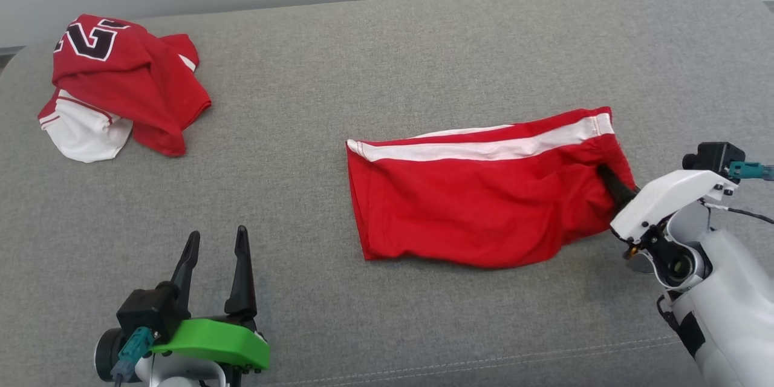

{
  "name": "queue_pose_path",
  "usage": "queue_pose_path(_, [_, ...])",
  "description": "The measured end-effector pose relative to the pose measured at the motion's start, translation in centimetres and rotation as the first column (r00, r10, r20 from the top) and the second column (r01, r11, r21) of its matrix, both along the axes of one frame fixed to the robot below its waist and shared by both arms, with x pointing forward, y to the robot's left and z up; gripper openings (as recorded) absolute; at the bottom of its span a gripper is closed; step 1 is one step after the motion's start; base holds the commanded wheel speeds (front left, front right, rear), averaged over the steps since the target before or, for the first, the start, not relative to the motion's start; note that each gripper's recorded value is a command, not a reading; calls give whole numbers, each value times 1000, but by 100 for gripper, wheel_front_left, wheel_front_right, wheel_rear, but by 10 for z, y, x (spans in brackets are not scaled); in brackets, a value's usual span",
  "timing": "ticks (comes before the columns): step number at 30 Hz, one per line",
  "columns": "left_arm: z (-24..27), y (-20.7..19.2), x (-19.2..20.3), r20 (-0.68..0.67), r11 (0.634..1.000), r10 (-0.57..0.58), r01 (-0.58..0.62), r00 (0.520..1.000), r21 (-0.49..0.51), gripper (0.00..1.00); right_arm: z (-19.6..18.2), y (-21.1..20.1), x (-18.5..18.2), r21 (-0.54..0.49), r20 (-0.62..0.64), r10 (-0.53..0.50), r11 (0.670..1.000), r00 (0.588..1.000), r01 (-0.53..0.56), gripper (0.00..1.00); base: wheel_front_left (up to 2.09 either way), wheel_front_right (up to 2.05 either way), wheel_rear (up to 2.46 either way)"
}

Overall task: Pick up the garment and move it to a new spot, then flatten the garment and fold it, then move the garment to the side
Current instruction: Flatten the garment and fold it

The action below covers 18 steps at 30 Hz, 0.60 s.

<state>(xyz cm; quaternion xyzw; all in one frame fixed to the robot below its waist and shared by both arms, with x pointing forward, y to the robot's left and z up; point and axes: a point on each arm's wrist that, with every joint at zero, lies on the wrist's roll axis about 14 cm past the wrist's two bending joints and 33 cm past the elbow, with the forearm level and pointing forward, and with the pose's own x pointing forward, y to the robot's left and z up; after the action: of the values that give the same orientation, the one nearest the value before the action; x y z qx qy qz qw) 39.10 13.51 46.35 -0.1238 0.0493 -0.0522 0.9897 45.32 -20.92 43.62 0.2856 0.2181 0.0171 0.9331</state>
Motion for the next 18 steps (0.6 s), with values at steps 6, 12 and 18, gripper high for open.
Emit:
queue_pose_path(6, [5,-4,-1,14,1000,-9,9,1000,-10,100,28,40,1,68,65,105,992,992,-109,0,0,0,0])
queue_pose_path(12, [10,0,-5,26,1000,5,-5,1000,-17,100,51,84,-3,62,130,233,968,964,-242,0,0,0,0])
queue_pose_path(18, [15,8,-11,36,999,34,-33,999,-28,100,61,129,-7,28,153,344,935,926,-353,0,0,0,0])
